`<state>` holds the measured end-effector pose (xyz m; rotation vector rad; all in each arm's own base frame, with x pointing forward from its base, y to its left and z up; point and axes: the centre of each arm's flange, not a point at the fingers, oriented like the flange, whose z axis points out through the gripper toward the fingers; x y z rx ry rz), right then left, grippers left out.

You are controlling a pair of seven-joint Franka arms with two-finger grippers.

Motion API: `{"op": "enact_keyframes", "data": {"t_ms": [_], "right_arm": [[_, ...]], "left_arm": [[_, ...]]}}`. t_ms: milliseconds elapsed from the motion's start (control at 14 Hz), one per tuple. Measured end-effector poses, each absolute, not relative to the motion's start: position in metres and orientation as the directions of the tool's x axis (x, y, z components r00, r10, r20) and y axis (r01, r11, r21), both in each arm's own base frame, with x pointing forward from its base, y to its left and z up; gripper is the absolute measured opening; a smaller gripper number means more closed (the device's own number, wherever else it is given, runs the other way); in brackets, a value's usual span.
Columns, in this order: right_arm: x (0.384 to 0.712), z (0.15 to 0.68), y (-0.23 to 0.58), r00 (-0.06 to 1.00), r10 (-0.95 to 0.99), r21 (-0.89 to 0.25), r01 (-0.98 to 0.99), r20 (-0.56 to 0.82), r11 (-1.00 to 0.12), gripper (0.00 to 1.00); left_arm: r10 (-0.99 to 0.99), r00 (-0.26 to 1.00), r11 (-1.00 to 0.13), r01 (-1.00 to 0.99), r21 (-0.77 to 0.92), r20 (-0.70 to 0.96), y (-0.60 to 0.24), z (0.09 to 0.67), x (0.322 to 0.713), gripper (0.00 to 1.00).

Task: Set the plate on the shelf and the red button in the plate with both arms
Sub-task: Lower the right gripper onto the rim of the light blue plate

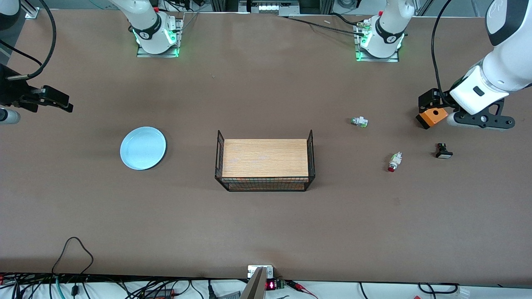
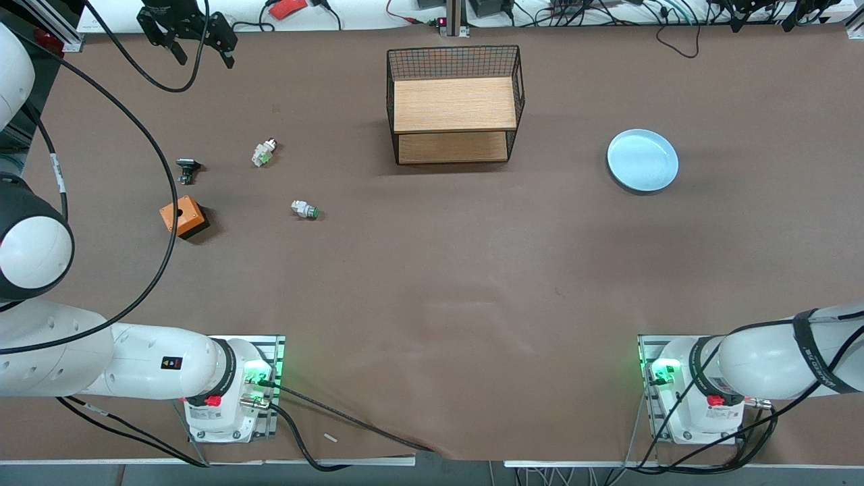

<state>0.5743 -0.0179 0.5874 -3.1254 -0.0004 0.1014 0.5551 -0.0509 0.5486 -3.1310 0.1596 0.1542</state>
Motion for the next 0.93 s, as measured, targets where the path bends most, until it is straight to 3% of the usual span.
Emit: {"op": "enact_keyframes", "data": {"t_ms": [571, 929], "right_arm": [[0.577, 0.581, -0.016, 0.997, 0.004, -0.013, 0.003, -0.077, -1.0, 1.0], [0.606, 0.513, -0.011, 0.99, 0.005, 0.003, 0.006, -0.141, -1.0, 1.0]], "left_arm": [[-0.101, 0.99, -0.995, -0.102, 0.002, -0.098, -0.051, 0.549, 0.555, 1.0], [-0.101, 0.99, -0.995, -0.102, 0.002, -0.098, -0.051, 0.549, 0.555, 1.0]]}}
